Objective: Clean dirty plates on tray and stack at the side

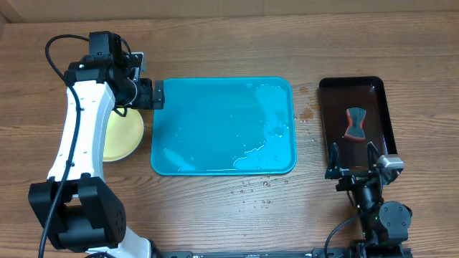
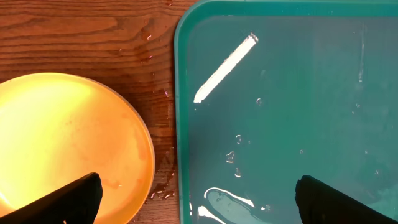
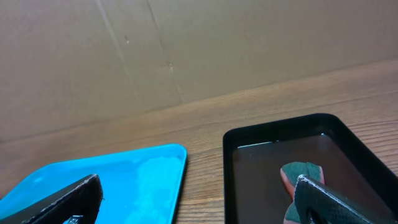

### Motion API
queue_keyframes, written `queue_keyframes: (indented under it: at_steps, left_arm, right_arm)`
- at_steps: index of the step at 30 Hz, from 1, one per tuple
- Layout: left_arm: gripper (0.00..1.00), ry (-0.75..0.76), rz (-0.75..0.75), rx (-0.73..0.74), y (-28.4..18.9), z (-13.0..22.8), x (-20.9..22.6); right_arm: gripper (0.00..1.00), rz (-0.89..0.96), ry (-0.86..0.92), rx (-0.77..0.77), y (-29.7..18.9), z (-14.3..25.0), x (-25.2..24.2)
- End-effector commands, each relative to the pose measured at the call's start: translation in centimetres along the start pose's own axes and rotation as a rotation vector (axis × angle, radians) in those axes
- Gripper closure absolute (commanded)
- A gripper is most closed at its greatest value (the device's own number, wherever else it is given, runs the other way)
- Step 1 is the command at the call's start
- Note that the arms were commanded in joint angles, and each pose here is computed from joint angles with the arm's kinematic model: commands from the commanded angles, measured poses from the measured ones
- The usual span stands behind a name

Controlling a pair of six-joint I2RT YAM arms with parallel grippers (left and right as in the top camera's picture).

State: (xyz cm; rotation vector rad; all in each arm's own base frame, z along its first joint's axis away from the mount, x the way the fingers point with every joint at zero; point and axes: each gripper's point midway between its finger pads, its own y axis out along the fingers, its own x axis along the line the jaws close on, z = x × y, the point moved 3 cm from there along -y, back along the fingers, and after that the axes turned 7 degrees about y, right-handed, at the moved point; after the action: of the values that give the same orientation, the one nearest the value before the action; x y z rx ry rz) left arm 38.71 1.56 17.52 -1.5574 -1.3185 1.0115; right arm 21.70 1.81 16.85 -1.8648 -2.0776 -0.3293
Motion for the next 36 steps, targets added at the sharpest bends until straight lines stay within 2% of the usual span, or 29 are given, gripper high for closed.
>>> queue_keyframes:
  at_steps: [1, 18, 23, 29, 36]
  left_arm:
    - [0.00, 0.023, 0.000, -0.027, -0.8, -0.6, -0.2]
    - [0.00, 0.023, -0.005, -0.026, -0.8, -0.5, -0.2]
    - [0.00, 0.017, -0.159, -0.012, -1.5, -0.2, 2.1]
    - [0.00, 0.022, -0.203, -0.115, -5.6, -0.5, 1.9]
    - [0.00, 0.034, -0.258, -0.344, -14.4, 0.5, 0.8]
  right_arm:
    - [0.00, 0.012, 0.004, -0.010, 0.0, 0.0, -0.3]
    - [0.00, 0.012, 0.004, -0.010, 0.0, 0.0, -0.3]
    - [0.00, 0.012, 0.004, -0.010, 0.0, 0.0, -0.3]
    - [0.00, 0.012, 0.004, -0.010, 0.0, 0.0, -0.3]
    - [0.00, 0.012, 0.004, -0.010, 0.0, 0.0, -0.3]
